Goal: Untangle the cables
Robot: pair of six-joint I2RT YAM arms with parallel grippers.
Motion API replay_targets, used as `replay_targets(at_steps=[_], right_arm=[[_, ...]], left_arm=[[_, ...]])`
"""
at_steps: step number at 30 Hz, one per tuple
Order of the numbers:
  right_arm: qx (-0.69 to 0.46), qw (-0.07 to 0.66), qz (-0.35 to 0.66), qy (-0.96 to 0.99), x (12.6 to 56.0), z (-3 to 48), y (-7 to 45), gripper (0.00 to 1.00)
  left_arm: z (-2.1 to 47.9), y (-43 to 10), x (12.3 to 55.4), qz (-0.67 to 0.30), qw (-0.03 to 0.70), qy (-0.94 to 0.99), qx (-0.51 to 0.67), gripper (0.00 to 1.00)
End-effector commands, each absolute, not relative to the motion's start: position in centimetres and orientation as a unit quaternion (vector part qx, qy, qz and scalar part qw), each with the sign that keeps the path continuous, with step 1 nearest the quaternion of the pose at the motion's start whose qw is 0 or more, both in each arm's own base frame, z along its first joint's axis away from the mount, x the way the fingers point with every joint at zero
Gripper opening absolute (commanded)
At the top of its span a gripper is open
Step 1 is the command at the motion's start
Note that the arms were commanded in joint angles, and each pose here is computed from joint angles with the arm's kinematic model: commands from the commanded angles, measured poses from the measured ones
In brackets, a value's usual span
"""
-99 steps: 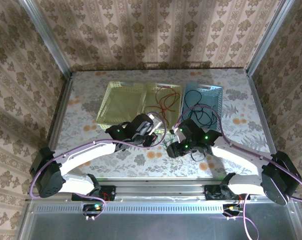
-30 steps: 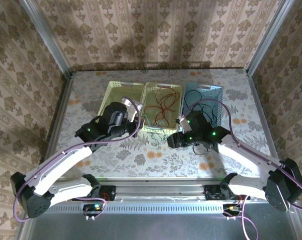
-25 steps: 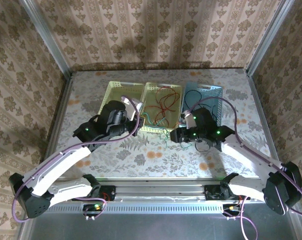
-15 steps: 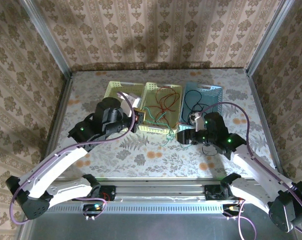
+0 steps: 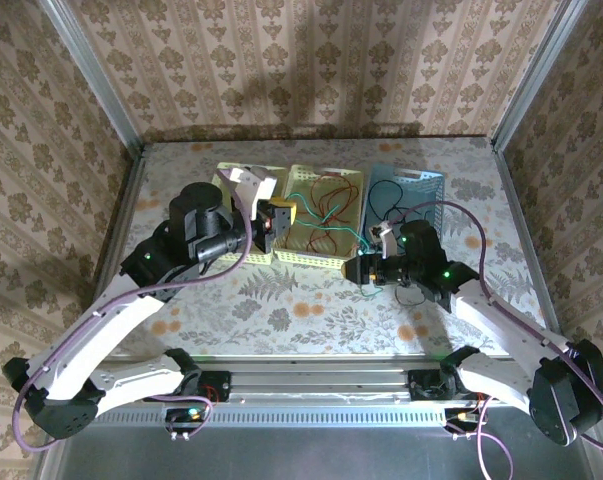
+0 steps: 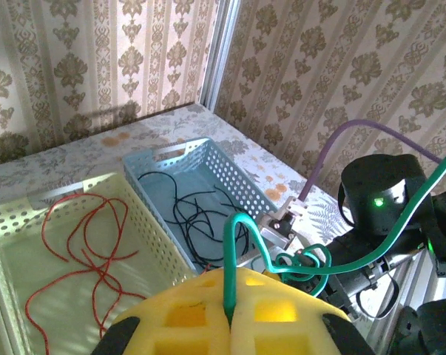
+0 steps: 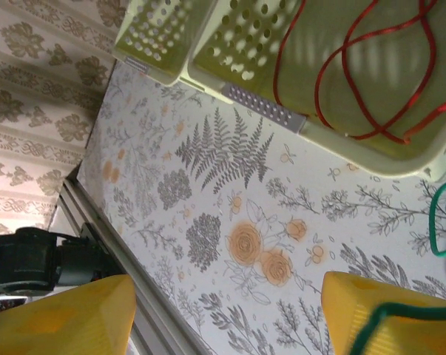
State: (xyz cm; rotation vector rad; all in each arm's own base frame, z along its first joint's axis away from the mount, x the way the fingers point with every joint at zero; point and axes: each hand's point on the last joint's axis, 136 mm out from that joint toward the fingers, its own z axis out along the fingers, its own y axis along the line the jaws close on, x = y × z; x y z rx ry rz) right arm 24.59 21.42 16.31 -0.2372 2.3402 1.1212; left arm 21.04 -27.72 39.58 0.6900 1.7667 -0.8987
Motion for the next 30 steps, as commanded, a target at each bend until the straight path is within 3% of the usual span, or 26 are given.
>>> replay_targets(at_steps=[1,4,8,13,16,21,30], right_arm=[[-0.089,0.302,0.446,0.838,25.8,19.4,22.3,0.69],[-0.069,0.323,0.432,0.839,26.5,19.7,21.6,0.67],[-0.055,0.332,0.427,0.839,27.3,19.7,21.5,0.58],[-0.044,0.333,0.436,0.835,28.1,19.8,21.8,0.55],[-0.041,0.33,0.435,0.837,28.3,19.4,21.9,0.48],[-0.036,0.315,0.431,0.845,27.8,18.4,21.7,0.17],[0.065,0.323,0.308,0.892,27.1,14.3,15.4,0.02]], left_arm=[[42.8,-27.6,20.2,-0.398,0.521,0.7,0.284,0.0],[42.7,-27.7,20.1,-0.4,0.519,0.7,0.286,0.0],[42.8,-27.8,19.9,-0.404,0.518,0.697,0.288,0.0],[42.7,-27.8,19.7,-0.404,0.517,0.696,0.29,0.0],[42.8,-27.7,19.7,-0.405,0.52,0.695,0.289,0.0],[43.0,-26.9,20.5,-0.386,0.539,0.699,0.266,0.0],[43.6,-18.1,26.3,-0.259,0.638,0.723,0.05,0.0]])
